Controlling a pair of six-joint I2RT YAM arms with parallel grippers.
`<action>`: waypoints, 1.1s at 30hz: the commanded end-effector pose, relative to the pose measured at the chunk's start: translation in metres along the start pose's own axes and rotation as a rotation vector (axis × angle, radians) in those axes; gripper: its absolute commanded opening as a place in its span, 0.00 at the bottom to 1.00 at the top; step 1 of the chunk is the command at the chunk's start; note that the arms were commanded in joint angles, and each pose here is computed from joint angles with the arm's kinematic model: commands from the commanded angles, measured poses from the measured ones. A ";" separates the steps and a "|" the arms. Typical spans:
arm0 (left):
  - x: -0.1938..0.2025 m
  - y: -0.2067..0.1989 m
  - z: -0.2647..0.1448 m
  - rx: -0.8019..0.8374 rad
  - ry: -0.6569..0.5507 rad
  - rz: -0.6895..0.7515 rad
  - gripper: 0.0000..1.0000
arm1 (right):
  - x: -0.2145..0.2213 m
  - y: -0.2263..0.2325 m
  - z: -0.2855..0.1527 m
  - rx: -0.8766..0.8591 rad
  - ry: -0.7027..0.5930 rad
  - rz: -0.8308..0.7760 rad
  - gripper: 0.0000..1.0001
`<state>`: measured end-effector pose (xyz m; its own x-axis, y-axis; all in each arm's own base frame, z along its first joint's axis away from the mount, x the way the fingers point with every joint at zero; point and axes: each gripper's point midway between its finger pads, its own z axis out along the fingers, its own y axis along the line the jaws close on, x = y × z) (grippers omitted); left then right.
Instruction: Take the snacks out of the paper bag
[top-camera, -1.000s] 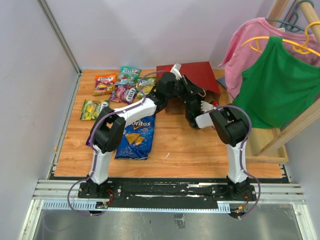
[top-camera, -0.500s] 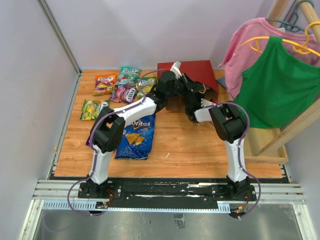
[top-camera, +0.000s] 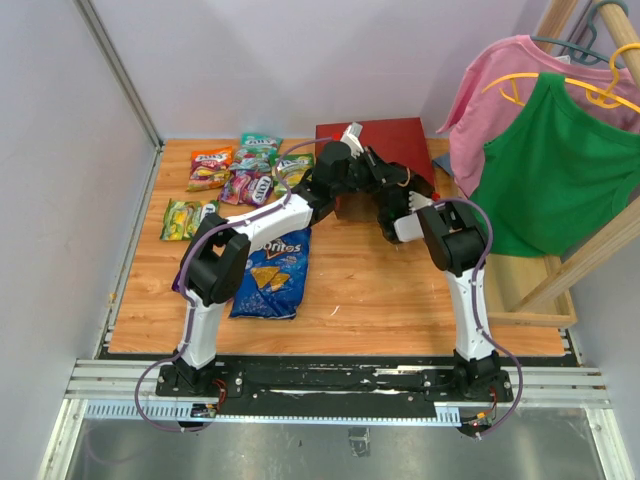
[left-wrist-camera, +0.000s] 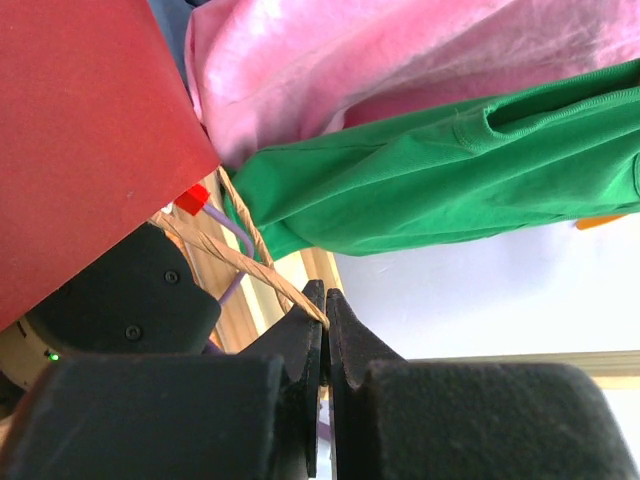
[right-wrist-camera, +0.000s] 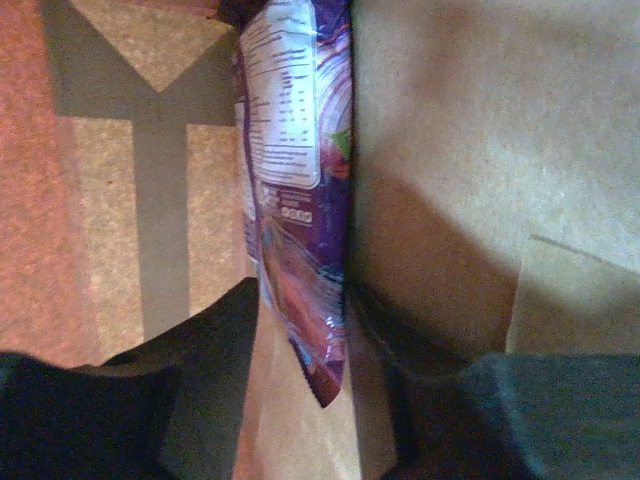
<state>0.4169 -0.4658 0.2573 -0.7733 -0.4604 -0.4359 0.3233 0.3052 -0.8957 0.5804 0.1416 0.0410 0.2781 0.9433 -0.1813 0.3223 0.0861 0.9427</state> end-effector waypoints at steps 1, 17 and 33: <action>0.004 -0.004 0.005 0.025 0.016 -0.001 0.05 | -0.010 -0.051 0.017 0.120 0.006 -0.174 0.36; 0.002 -0.009 0.002 0.034 0.007 -0.015 0.05 | -0.028 -0.010 -0.022 -0.067 0.115 -0.137 0.01; 0.000 -0.002 -0.006 -0.013 -0.015 0.013 0.05 | -0.030 -0.020 -0.148 -0.166 0.321 -0.024 0.01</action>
<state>0.4176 -0.4652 0.2369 -0.7875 -0.4601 -0.4101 0.2796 0.3262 -0.9030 0.4582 0.1597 0.0588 -0.0417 0.9712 -0.2347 0.2193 0.2381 0.9462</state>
